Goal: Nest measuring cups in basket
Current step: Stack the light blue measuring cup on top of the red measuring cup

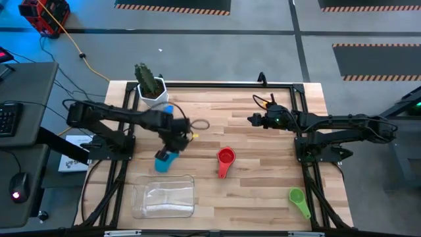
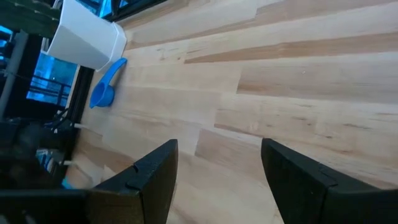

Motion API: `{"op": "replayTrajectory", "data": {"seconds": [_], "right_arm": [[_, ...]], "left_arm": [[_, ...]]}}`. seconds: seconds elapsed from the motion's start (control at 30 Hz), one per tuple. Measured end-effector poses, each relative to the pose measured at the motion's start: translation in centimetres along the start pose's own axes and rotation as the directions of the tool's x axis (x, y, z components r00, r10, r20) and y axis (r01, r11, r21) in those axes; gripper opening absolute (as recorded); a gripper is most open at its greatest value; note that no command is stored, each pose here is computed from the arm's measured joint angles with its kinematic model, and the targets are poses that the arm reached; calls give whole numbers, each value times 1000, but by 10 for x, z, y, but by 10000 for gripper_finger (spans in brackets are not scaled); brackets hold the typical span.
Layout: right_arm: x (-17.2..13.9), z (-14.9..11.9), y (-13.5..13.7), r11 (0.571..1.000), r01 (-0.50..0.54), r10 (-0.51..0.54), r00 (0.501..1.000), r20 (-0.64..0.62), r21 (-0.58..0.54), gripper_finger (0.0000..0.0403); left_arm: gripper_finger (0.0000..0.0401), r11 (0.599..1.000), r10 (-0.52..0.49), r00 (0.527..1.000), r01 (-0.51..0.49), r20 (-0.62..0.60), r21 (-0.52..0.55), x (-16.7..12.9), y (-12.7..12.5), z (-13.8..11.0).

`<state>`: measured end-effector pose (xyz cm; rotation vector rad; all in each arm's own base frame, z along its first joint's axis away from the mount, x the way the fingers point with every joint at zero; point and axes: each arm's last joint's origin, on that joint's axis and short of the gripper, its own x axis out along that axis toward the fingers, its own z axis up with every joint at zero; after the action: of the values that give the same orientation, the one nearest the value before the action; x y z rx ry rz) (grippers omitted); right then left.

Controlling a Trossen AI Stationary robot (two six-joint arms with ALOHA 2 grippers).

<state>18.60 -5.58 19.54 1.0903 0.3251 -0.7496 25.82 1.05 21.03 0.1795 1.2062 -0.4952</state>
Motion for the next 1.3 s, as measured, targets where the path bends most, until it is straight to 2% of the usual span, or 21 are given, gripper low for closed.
{"op": "replayTrajectory", "data": {"seconds": [0.17, 0.3, 0.37, 0.5, 0.8, 0.9, 1.0, 1.13, 1.2, 1.3], "right_arm": [[0, 0, 1, 1000, -17, 17, 1000, -20, 1, 223], [0, 0, 2, 999, -34, 35, 999, -32, 3, 223], [0, -1, 2, 999, -39, 39, 999, -38, 3, 223], [0, 0, 3, 999, -52, 53, 998, -42, 2, 223], [-1, 2, 9, 993, -116, 116, 993, -17, -2, 223], [-1, 4, 15, 984, -179, 179, 984, -15, -21, 223], [-5, 9, 28, 936, -346, 346, 938, -19, -71, 223], [-15, 16, 47, 819, -561, 565, 825, -3, -121, 223], [-21, 22, 58, 772, -613, 623, 783, 7, -170, 223], [-30, 30, 83, 693, -641, 669, 742, -35, -329, 223]], "left_arm": [[0, 990, 139, 973, -132, 182, -51, -47, 9, 11], [0, 953, 301, 906, -271, 298, -139, -72, 16, 12], [0, 935, 351, 874, -305, 335, -184, -80, 19, 12], [0, 919, 390, 839, -327, 380, -222, -90, 22, 10], [0, 901, 426, 827, -353, 367, -251, -97, 31, 2], [0, 905, 422, 823, -355, 380, -235, -98, 32, 1], [0, 897, 441, 799, -384, 409, -218, -111, 34, 6], [0, 897, 431, 728, -409, 533, -167, -139, 34, 18], [0, 894, 419, 696, -430, 583, -129, -151, 33, 24], [0, 880, 415, 657, -467, 629, -92, -162, 35, 33]]}}
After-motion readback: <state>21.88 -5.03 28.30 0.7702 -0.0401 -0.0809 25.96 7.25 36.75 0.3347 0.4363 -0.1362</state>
